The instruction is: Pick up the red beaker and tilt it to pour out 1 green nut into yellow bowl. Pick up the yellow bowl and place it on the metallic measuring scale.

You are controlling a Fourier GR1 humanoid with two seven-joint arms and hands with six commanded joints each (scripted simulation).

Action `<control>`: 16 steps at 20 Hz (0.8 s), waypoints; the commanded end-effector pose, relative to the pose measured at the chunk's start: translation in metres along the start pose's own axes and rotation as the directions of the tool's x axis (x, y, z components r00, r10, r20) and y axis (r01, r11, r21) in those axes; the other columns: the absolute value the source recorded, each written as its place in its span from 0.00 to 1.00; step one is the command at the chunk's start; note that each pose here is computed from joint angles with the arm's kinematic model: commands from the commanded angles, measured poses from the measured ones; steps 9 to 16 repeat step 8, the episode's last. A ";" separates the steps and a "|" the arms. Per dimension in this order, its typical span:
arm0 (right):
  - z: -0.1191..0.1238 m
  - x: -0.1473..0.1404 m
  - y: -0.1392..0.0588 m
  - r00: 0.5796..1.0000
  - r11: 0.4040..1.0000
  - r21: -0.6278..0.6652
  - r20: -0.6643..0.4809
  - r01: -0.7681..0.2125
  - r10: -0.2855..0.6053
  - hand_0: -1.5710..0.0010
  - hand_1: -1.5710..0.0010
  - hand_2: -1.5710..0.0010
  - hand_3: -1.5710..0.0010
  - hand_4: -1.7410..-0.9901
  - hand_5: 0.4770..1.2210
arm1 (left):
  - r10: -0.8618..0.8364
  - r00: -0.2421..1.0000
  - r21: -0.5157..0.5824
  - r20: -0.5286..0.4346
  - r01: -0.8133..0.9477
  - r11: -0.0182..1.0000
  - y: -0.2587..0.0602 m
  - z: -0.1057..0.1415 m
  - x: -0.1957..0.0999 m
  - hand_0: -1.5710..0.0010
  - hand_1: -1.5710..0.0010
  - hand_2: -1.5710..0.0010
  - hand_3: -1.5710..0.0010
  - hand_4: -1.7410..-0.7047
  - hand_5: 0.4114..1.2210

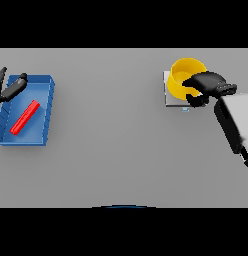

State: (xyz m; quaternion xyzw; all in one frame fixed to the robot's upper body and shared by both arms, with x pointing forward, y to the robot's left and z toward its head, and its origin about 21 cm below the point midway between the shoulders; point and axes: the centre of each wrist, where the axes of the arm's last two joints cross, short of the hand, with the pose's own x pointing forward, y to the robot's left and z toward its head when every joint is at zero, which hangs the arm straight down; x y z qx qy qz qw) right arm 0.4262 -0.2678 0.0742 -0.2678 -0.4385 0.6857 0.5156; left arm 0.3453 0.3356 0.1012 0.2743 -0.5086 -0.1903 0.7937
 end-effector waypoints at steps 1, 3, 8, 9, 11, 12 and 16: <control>0.000 -0.001 -0.001 1.000 1.000 0.001 0.006 -0.012 0.012 0.88 0.81 0.72 0.69 0.34 0.51 | 0.002 1.000 0.003 -0.003 -0.002 1.000 0.003 0.000 -0.001 1.00 1.00 1.00 1.00 0.98 0.36; 0.000 0.000 -0.001 1.000 1.000 0.003 0.006 -0.022 0.022 0.92 0.88 0.80 0.74 0.38 0.47 | 0.008 1.000 0.002 -0.004 -0.008 1.000 0.002 0.000 0.001 1.00 1.00 1.00 1.00 0.98 0.36; 0.000 0.000 0.000 1.000 0.999 0.037 -0.030 0.000 0.001 0.97 0.96 0.93 0.83 0.44 0.38 | 0.018 1.000 0.003 0.000 -0.018 1.000 0.005 0.001 0.002 1.00 1.00 1.00 1.00 0.99 0.35; 0.000 0.000 0.000 1.000 0.999 0.037 -0.030 0.000 0.001 0.97 0.96 0.93 0.83 0.44 0.38 | 0.018 1.000 0.003 0.000 -0.018 1.000 0.005 0.001 0.002 1.00 1.00 1.00 1.00 0.99 0.35; 0.000 0.000 0.000 1.000 0.999 0.037 -0.030 0.000 0.001 0.97 0.96 0.93 0.83 0.44 0.38 | 0.018 1.000 0.003 0.000 -0.018 1.000 0.005 0.001 0.002 1.00 1.00 1.00 1.00 0.99 0.35; 0.000 0.000 0.000 1.000 0.999 0.037 -0.030 0.000 0.001 0.97 0.96 0.93 0.83 0.44 0.38 | 0.018 1.000 0.003 0.000 -0.018 1.000 0.005 0.001 0.002 1.00 1.00 1.00 1.00 0.99 0.35; 0.000 0.000 0.000 1.000 0.999 0.037 -0.030 0.000 0.001 0.97 0.96 0.93 0.83 0.44 0.38 | 0.018 1.000 0.003 0.000 -0.018 1.000 0.005 0.001 0.002 1.00 1.00 1.00 1.00 0.99 0.35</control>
